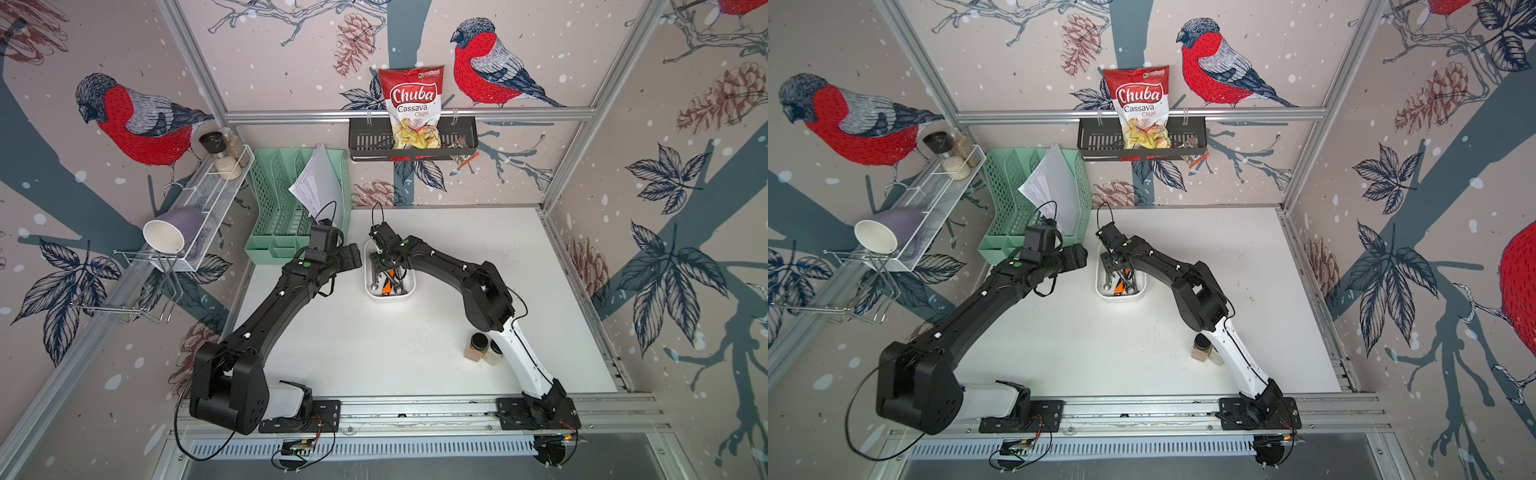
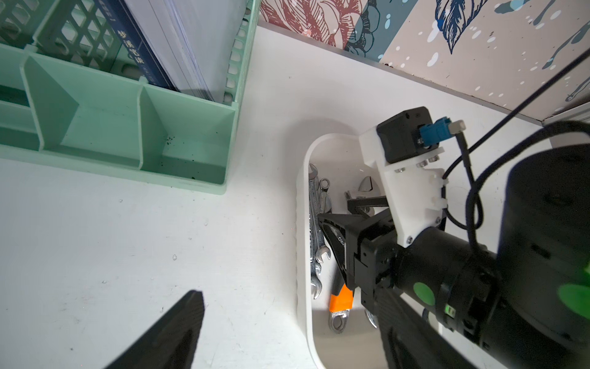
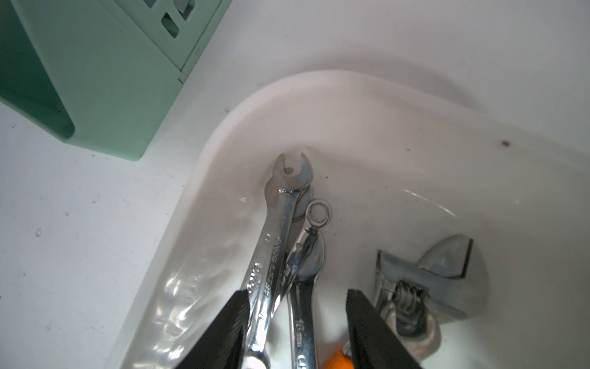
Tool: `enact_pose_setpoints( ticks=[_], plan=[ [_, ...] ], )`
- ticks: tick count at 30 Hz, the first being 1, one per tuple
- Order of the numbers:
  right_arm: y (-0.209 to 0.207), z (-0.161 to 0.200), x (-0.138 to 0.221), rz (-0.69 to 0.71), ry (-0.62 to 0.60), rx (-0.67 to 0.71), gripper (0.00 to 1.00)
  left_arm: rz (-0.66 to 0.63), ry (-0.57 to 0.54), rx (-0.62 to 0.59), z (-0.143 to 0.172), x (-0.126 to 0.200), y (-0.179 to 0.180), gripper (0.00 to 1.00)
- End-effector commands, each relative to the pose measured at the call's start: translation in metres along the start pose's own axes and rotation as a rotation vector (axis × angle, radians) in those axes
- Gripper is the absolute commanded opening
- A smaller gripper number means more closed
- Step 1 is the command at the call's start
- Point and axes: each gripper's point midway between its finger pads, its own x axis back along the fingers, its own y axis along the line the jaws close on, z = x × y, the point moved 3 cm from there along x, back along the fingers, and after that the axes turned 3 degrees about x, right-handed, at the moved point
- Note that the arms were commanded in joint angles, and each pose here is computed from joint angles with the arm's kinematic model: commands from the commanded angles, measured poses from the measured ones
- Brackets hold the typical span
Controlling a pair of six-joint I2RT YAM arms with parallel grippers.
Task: Take out the wrench from the storage box
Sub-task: Pick up the wrench from the storage box.
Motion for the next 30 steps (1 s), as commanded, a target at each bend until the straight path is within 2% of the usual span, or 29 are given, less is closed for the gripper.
enact_pose_setpoints(
  ticks=[1,18,30],
  plan=[
    [0.003,-0.010,-0.002,0.001,-0.046,0.018,0.55,-0.001,0.000,-0.004,-0.001,0.000,0.001,0.89],
    [0.006,-0.003,-0.019,0.038,-0.039,0.060,0.54,-0.009,0.004,0.000,0.000,-0.002,0.005,0.89],
    [0.000,0.005,-0.027,0.069,-0.014,0.073,0.44,-0.013,0.002,0.000,0.000,-0.001,0.006,0.89]
  ],
)
